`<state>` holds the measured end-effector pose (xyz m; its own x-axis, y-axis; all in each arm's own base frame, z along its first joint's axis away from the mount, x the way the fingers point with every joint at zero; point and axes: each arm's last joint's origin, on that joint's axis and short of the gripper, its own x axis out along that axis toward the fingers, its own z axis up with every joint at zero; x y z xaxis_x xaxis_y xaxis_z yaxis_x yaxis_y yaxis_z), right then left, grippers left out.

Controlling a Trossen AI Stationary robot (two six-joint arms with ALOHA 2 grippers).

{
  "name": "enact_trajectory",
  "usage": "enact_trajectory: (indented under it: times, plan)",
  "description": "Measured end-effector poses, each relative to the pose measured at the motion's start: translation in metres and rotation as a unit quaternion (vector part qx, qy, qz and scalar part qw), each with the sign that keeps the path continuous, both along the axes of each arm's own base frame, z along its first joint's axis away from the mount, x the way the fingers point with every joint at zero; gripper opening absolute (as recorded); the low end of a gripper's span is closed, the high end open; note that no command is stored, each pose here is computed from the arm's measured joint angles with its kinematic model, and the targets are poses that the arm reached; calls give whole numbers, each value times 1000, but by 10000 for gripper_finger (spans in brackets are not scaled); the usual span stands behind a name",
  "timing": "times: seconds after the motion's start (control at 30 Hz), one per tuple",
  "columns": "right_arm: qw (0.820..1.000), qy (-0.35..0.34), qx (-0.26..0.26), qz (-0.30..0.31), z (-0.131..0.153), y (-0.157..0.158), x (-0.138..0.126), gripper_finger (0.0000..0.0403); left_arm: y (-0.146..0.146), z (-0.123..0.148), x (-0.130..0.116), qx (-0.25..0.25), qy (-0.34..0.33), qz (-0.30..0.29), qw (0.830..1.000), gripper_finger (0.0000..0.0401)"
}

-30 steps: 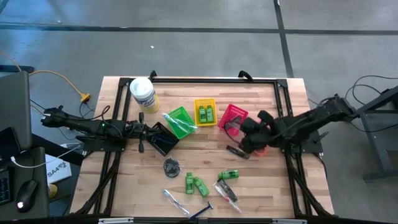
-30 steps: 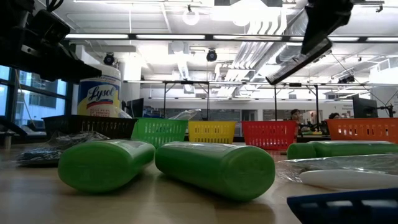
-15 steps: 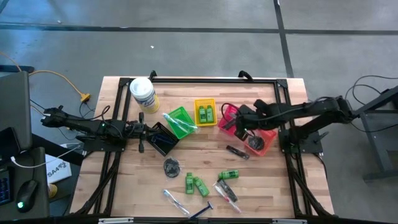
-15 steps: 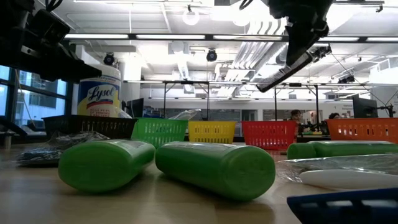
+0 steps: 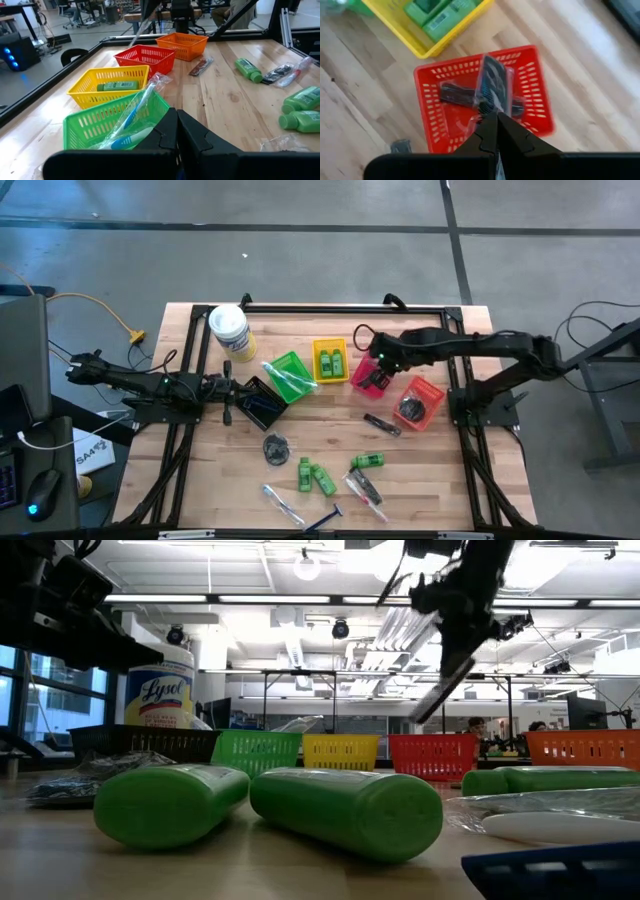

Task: Pick & Place Travel size toiletries
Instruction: Put the black hair comb into the red bin

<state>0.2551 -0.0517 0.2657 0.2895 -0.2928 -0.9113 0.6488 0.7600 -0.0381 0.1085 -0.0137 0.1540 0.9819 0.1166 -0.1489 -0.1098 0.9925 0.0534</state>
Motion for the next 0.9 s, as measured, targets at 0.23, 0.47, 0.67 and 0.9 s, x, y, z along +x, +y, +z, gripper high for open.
enact_trajectory:
  times: [0.23,0.47,0.67,0.9]
  plan:
    - [999,0,38,-28,-27,-25,-1,2,0,0,0,1,0,0,1000,0]
    - [998,18,42,-32,-40,-28,4,2,0,0,0,-4,0,0,1000,0]
    - [998,21,34,-43,-44,-32,7,2,0,0,0,-4,-1,0,1000,0]
    - [997,46,38,-38,-65,-32,19,2,0,0,0,-4,-1,0,1000,0]
